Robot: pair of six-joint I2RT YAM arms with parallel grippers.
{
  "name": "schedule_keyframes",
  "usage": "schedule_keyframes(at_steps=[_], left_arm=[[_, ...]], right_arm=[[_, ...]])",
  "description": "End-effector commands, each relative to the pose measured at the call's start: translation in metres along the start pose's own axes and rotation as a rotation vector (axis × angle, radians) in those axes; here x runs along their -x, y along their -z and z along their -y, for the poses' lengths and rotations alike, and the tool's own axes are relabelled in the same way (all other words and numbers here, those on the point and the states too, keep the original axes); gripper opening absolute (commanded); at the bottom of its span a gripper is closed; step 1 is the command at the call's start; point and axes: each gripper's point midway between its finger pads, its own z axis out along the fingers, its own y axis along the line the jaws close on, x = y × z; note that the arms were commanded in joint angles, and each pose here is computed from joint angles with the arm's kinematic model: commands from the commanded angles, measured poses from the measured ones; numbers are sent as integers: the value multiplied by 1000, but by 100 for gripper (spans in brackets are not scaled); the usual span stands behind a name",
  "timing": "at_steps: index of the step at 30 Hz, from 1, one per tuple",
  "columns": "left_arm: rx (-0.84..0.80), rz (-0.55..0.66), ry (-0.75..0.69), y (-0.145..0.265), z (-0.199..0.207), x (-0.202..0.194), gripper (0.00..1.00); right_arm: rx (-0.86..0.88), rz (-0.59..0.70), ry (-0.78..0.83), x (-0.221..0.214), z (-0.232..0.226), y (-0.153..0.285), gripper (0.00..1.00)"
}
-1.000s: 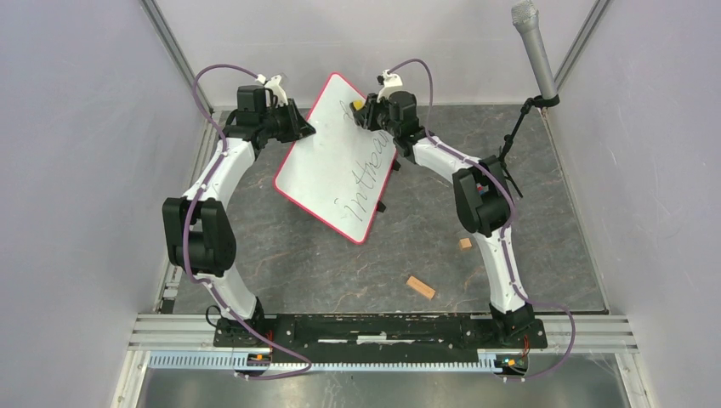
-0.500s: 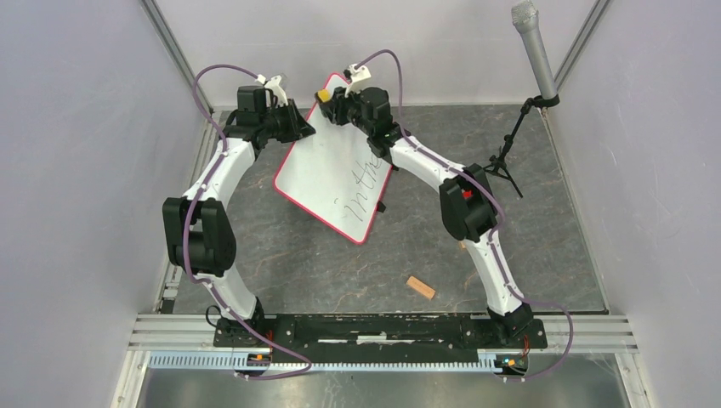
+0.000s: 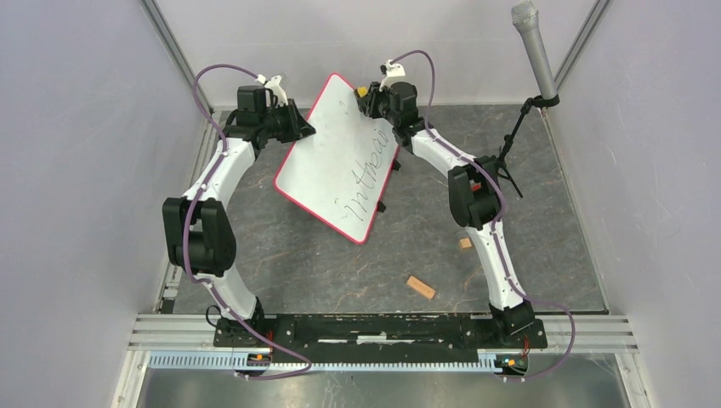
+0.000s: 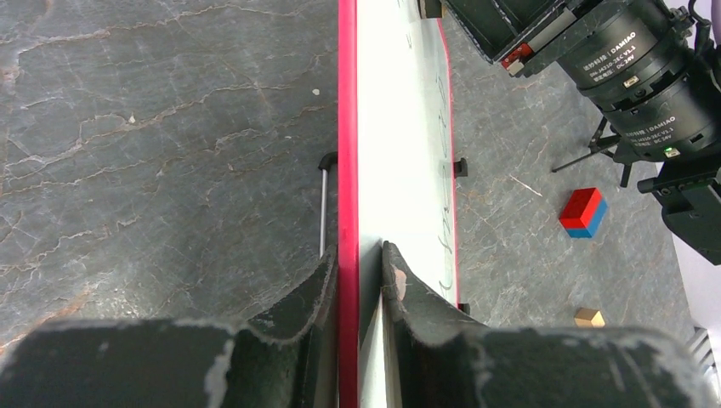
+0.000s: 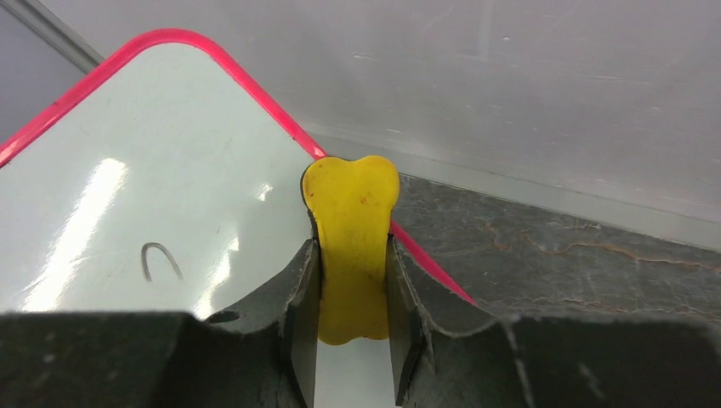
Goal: Erase the whiteboard
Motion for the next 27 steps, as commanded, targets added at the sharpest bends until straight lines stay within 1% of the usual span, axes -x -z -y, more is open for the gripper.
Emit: schedule_keyframes(at_steps=[1,4,6,10,13,18,21,23,27], left_arm=[[-7,32,-81,5,7,8,2],[-9,35,-81,5,8,9,2],[-6,38,-84,6,7,10,2],[-1,40,-89,7,7,11,2],[1,35,-88,6,6,10,2],[3,34,-87,5,5,9,2],[-2,31,-81,5,6,8,2],[-13,31,-74,5,8,9,2],[-24,30,-60,5,10,10,3]], right_arm=[[109,-17,54,0,-66,5,28],[165,2,104,6,-106,11,28],[182,-5,118,4,-123,17,28],[204,-7,119,-6,-139,31,28],[177,-4,107,-3,-128,28,29],[75,-25,26,-11,-68,24,29],[37,-35,13,-13,-46,25,29],[43,-37,14,-11,-46,29,29],[107,-38,32,-8,-69,40,31]])
